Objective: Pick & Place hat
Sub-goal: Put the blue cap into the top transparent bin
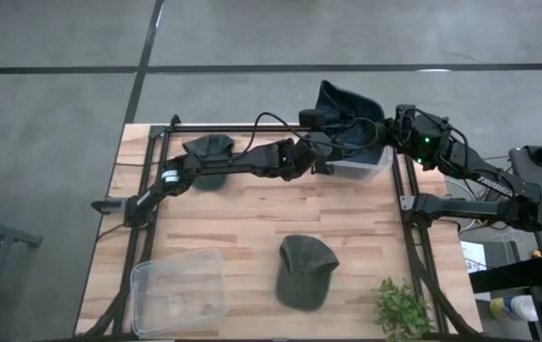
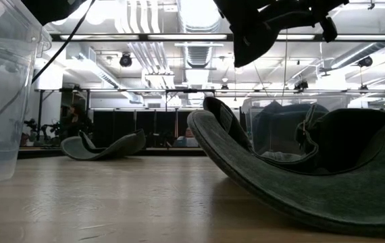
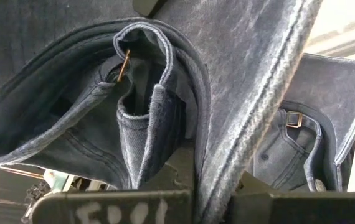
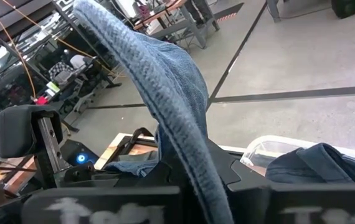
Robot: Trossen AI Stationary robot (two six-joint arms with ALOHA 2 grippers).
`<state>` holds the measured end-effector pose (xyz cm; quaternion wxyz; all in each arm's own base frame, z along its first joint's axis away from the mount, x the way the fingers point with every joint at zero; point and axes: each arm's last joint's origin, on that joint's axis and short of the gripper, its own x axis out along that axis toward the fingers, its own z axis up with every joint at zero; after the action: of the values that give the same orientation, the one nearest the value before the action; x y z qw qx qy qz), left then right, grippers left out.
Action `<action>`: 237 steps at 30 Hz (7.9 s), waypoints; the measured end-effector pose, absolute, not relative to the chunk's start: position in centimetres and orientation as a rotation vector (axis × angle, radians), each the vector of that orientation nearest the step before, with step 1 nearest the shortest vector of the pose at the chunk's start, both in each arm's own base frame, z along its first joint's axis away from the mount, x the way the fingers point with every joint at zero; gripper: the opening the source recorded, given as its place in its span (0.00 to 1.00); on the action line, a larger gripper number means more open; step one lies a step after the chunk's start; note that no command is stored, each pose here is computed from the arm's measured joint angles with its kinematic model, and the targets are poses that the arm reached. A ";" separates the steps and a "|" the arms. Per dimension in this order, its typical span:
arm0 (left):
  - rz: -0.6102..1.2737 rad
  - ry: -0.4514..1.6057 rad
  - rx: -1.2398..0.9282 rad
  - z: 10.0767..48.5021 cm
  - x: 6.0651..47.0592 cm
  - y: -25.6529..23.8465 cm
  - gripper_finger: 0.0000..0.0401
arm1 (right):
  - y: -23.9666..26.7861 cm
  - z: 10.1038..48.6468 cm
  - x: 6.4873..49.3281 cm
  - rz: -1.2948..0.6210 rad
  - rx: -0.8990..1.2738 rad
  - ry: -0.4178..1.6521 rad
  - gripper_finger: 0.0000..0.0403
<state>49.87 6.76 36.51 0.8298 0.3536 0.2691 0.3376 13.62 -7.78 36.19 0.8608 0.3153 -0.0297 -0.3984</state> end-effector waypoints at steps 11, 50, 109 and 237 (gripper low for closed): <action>0.709 0.570 0.752 36.5 49.9 6.8 0.02 | -7.8 36.2 13.6 -0.839 0.661 -0.061 0.02; 0.946 0.669 0.782 37.4 48.7 6.9 0.35 | -8.1 36.1 13.3 -0.873 0.650 -0.058 0.03; 0.563 0.517 0.371 33.3 30.6 7.6 0.35 | -8.8 33.6 12.1 -0.756 0.780 0.246 0.03; 0.515 0.491 0.292 33.2 30.7 7.4 0.35 | -22.8 24.0 23.1 -0.873 0.468 1.200 0.02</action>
<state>30.69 7.36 33.17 0.9270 0.1425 0.2394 0.2511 23.14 -22.81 24.01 0.7125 0.2111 0.5412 -0.3936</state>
